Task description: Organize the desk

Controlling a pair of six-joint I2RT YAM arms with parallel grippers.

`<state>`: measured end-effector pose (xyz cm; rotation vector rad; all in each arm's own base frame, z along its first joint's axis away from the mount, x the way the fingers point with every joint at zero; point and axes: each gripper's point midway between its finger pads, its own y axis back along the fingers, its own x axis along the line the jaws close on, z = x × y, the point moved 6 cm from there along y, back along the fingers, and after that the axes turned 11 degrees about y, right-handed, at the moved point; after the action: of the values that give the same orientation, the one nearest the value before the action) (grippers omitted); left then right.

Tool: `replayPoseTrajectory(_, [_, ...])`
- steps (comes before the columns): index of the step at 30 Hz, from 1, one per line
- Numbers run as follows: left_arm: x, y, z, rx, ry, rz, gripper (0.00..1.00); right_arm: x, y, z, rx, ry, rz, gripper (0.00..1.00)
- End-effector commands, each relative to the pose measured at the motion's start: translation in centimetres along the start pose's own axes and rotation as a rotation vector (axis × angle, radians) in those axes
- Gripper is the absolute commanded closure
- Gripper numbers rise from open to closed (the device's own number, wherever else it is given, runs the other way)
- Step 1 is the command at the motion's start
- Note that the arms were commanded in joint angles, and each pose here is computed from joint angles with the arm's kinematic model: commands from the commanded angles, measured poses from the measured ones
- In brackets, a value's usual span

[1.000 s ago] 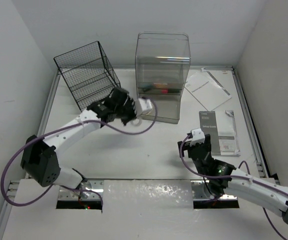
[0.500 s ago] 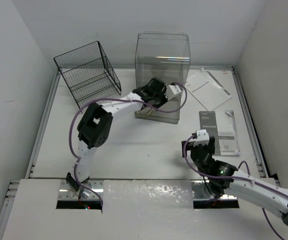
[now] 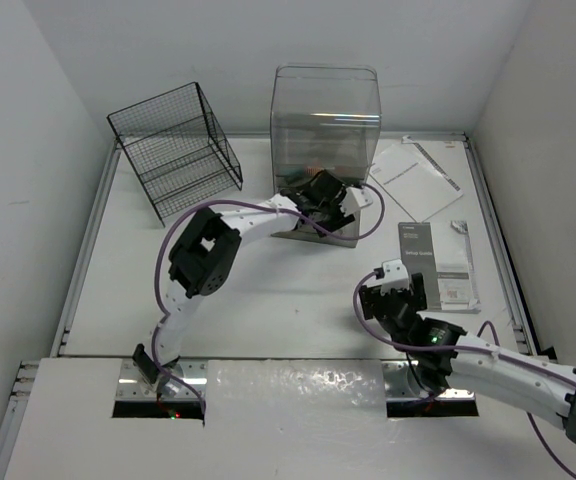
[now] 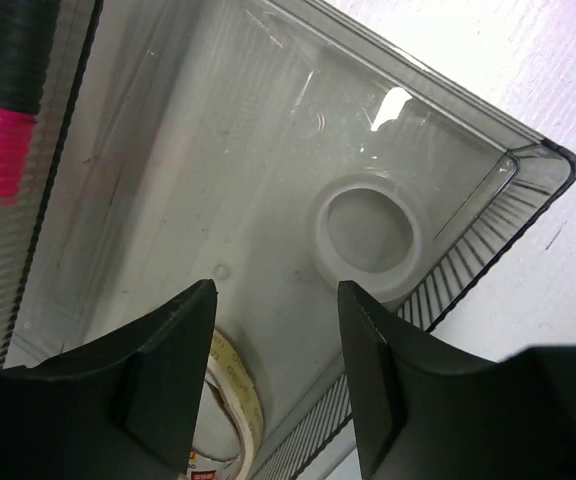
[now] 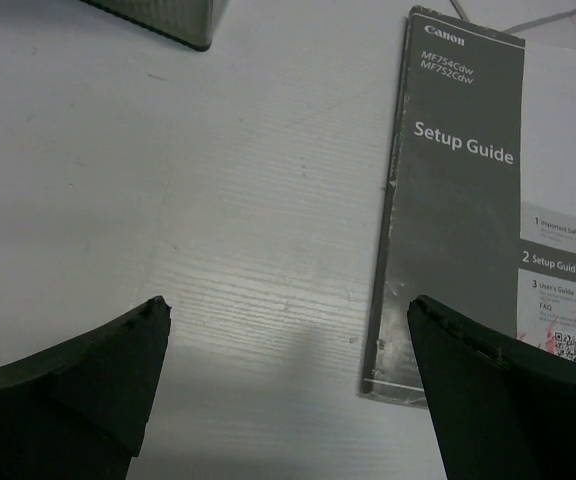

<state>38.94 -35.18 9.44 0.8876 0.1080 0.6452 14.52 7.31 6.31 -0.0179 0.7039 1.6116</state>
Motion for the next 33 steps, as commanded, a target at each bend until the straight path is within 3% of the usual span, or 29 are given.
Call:
replayPoseTrajectory(1, [1.2,2.5,2.9,-0.077,0.009,0.03,0.5,0.2,0.2,2.6,-0.041,-0.038,0.023,0.01])
replayPoseTrajectory(3, [1.6,5.2,4.0,-0.098,0.023,0.042,0.5,0.4,0.3,3.0,-0.05,-0.035,0.041,0.07])
replayPoseTrajectory(4, [1.9,7.7,5.1,-0.134,0.029,0.05,0.5,0.9,0.3,3.7,-0.074,-0.03,0.086,0.2])
replayPoseTrajectory(6, [2.2,10.6,5.3,-0.151,0.051,0.063,0.5,1.5,0.3,4.5,-0.103,-0.02,0.14,0.38])
replayPoseTrajectory(7, [2.1,11.4,3.9,-0.127,0.062,0.066,0.49,2.1,0.4,5.0,-0.111,0.01,0.185,0.48])
replayPoseTrajectory(8, [2.4,14.7,4.5,-0.194,0.083,0.082,0.46,2.1,0.3,5.4,-0.11,0.018,0.189,0.72])
replayPoseTrajectory(11, [2.5,18.1,0.8,-0.182,0.128,0.085,0.42,2.2,-0.3,6.3,-0.063,0.075,0.16,1.0])
replayPoseTrajectory(13, [3.6,19.1,-1.7,-0.167,0.174,0.086,0.4,2.8,-1.2,7.0,-0.021,0.105,0.173,1.0])
replayPoseTrajectory(15, [5.0,21.1,-5.4,-0.19,0.224,0.12,0.39,4.4,-3.2,7.7,0.045,0.051,0.345,1.0])
replayPoseTrajectory(16, [5.6,20.3,-7.3,-0.157,0.25,0.133,0.38,4.4,-3.3,9.2,0.01,0.03,0.344,1.0])
replayPoseTrajectory(17, [6.3,21.5,-8.2,-0.18,0.267,0.166,0.38,5.1,-4.8,8.4,0.084,0.013,0.393,1.0])
replayPoseTrajectory(21, [8.1,21.9,-14.9,-0.19,0.348,0.307,0.37,6.4,-8.6,12.2,0.081,0.099,0.384,1.0])
replayPoseTrajectory(23, [8.5,22.6,-15.5,-0.249,0.341,0.369,0.36,7.6,-10.7,11.7,0.136,0.137,0.395,1.0])
replayPoseTrajectory(27, [9.1,22.4,-18.2,-0.259,0.357,0.489,0.36,8.9,-15.5,13.8,0.152,0.189,0.372,1.0])
replayPoseTrajectory(30, [9.4,22.0,-18.7,-0.253,0.364,0.51,0.36,9.0,-19.1,12.7,0.227,0.193,0.335,1.0])
replayPoseTrajectory(33, [9.5,21.8,-19.1,-0.259,0.362,0.532,0.36,8.3,-21.8,14.0,0.212,0.181,0.288,1.0])
